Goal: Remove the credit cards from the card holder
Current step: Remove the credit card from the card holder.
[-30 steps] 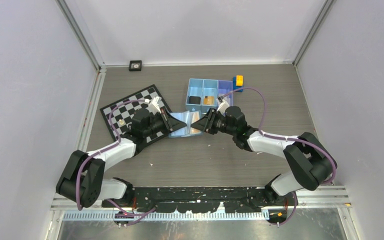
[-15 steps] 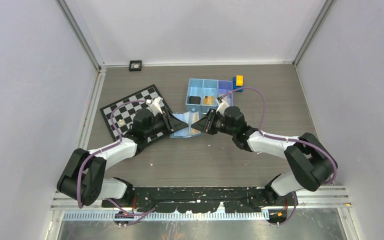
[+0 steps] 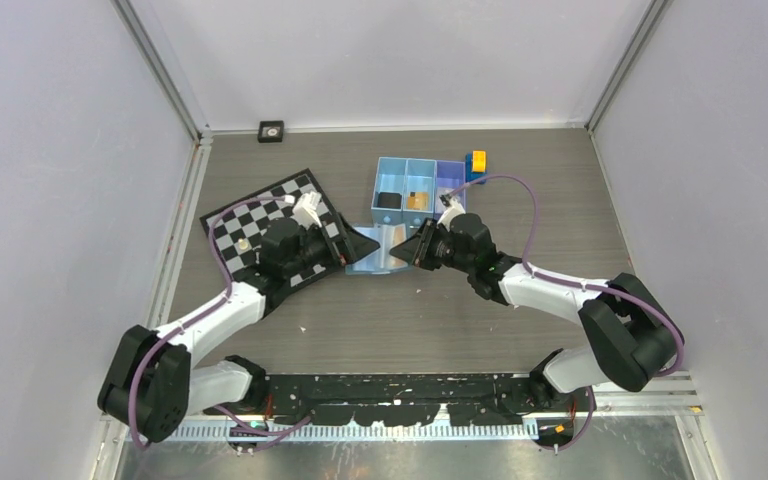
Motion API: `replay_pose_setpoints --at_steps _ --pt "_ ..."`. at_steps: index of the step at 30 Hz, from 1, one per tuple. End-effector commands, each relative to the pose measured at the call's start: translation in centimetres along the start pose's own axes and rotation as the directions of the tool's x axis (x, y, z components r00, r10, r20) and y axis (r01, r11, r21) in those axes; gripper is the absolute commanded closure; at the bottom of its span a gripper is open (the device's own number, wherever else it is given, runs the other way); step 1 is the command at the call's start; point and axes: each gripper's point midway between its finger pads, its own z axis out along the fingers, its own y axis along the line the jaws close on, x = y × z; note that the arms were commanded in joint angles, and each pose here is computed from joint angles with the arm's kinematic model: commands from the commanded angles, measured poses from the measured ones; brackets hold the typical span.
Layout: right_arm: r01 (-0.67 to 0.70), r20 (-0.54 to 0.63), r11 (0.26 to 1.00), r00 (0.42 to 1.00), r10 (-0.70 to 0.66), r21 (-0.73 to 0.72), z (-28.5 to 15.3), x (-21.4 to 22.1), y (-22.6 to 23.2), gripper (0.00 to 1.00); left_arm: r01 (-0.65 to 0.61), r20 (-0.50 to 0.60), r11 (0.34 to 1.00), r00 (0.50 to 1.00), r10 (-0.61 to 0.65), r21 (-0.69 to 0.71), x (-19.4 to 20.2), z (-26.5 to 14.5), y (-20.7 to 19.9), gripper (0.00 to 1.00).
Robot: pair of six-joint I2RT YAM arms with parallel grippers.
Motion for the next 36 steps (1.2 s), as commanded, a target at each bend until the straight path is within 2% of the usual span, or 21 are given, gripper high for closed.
replay_pose_setpoints --at_steps 1,9,11,17,21,24,26,30,33,36 --pt "0.038 0.052 0.998 0.998 -0.036 -0.044 -0.1 -1.7 2.1 0.91 -0.112 -0.013 0.993 0.994 0.112 -0.031 -0.3 0.7 -1.5 0.0" --pt "0.044 0.038 0.997 0.998 -0.042 -0.059 -0.1 -1.5 2.4 0.92 -0.139 -0.116 0.976 0.986 0.12 -0.17 1.2 2.2 0.9 0.03" --pt "0.045 0.038 0.997 0.998 -0.043 -0.059 -0.1 -1.5 2.4 0.92 -0.137 -0.133 0.97 0.985 0.111 -0.203 1.4 2.4 1.6 0.08" --pt "0.051 0.058 0.997 0.997 -0.047 -0.059 -0.5 -1.8 2.6 0.91 -0.121 -0.173 0.93 0.983 0.064 -0.346 1.8 2.7 4.5 0.32" --pt "0.051 0.097 0.998 0.994 -0.048 -0.03 -1.1 -2.5 2.3 0.91 -0.016 -0.137 0.918 0.99 -0.042 -0.396 1.0 2.0 6.7 0.37" --pt "0.045 0.114 0.999 0.992 -0.045 0.004 -1.4 -2.7 1.7 0.91 0.078 -0.045 0.958 0.995 -0.094 -0.275 -0.2 1.3 5.8 0.3" --pt "0.039 0.12 0.999 0.992 -0.041 0.024 -1.3 -2.8 1.3 0.9 0.096 0.021 0.973 0.995 -0.093 -0.211 -1.2 0.5 4.8 0.24" --pt "0.03 0.126 0.999 0.991 -0.034 0.028 -1.4 -2.9 1.1 0.91 0.09 0.125 0.964 0.99 -0.06 -0.25 -2.5 -1.6 5.1 0.18" --pt "0.034 0.122 0.999 0.992 -0.035 0.012 -1.4 -2.9 1.4 0.91 0.073 0.134 0.984 0.99 -0.051 -0.164 -2.5 -1.6 3.6 0.01" --pt "0.035 0.109 0.999 0.993 -0.033 -0.013 -1.2 -2.7 1.7 0.91 0.051 0.077 0.999 0.996 -0.051 0.001 -2.2 -0.4 0.9 0.0"
